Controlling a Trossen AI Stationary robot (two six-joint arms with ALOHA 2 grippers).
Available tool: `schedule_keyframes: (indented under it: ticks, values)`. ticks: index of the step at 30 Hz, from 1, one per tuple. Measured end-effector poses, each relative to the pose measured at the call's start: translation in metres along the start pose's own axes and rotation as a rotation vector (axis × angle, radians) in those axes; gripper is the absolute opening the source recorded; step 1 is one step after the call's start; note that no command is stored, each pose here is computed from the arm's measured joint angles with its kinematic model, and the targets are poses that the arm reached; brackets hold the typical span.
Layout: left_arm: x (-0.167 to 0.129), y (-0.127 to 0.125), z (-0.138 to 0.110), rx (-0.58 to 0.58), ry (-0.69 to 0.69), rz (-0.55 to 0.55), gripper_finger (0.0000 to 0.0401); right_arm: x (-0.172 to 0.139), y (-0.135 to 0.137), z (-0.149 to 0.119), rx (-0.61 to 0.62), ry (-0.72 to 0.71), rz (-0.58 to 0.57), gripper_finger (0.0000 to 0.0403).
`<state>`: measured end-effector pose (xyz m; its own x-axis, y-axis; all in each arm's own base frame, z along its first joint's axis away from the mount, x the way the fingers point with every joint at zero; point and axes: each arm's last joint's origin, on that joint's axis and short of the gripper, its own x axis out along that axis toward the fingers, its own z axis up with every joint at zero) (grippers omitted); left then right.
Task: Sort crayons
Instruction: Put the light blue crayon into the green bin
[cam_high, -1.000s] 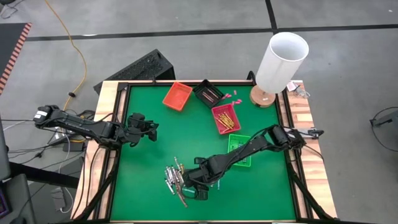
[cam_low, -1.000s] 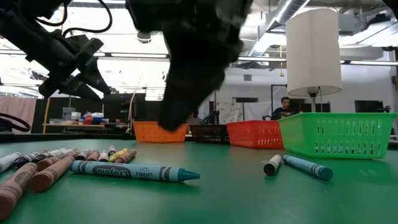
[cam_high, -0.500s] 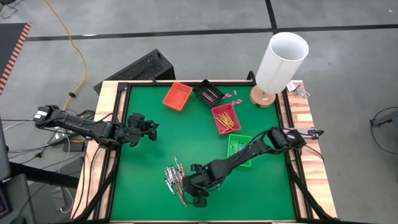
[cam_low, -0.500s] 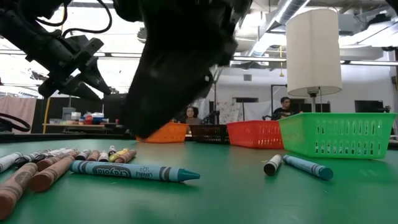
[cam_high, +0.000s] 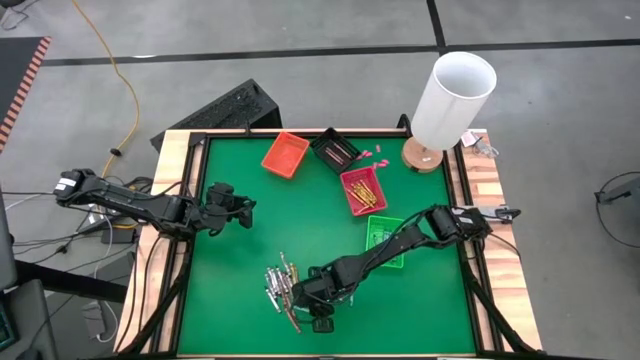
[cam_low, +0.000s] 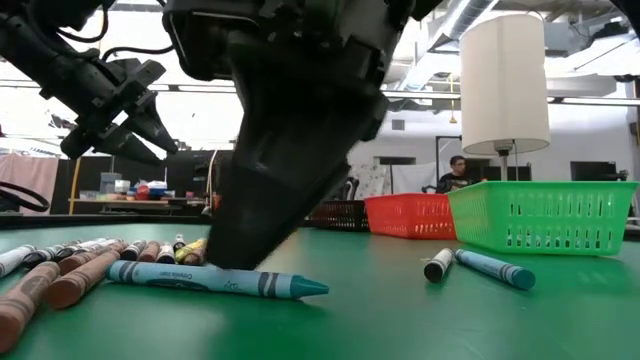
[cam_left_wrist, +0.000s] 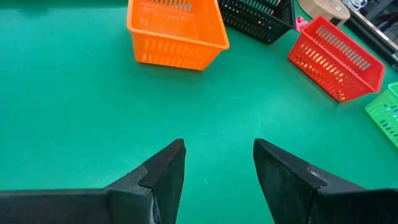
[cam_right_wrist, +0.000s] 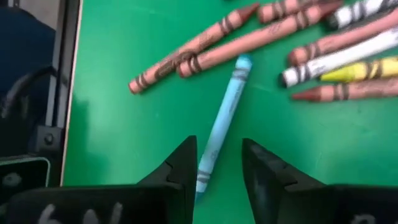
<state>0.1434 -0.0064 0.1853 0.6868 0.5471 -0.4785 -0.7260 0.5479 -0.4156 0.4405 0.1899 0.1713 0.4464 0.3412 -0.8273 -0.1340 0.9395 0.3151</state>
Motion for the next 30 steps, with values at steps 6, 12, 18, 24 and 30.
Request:
schedule_keyframes:
  ticks: [6,12,18,24,30]
  values:
    - [0.000,0.000,0.000,0.001,0.000,0.000,0.0180,0.000,-0.001,-0.001,0.008,0.016,0.007,0.0120]
    - [0.000,0.000,0.000,0.001,0.000,0.000,0.0180,-0.001,-0.008,-0.001,0.039,0.035,-0.018,0.0120]
    - [0.000,0.000,0.000,0.001,0.000,0.001,0.0180,-0.005,-0.026,-0.002,0.087,0.087,-0.090,0.0120]
    - [0.000,0.000,0.000,0.006,0.000,0.001,0.0180,-0.009,-0.031,0.001,-0.022,0.098,-0.104,0.0120]
    - [0.000,0.000,0.000,0.010,0.000,0.002,0.0180,-0.014,-0.031,0.007,-0.207,0.086,-0.190,0.0120]
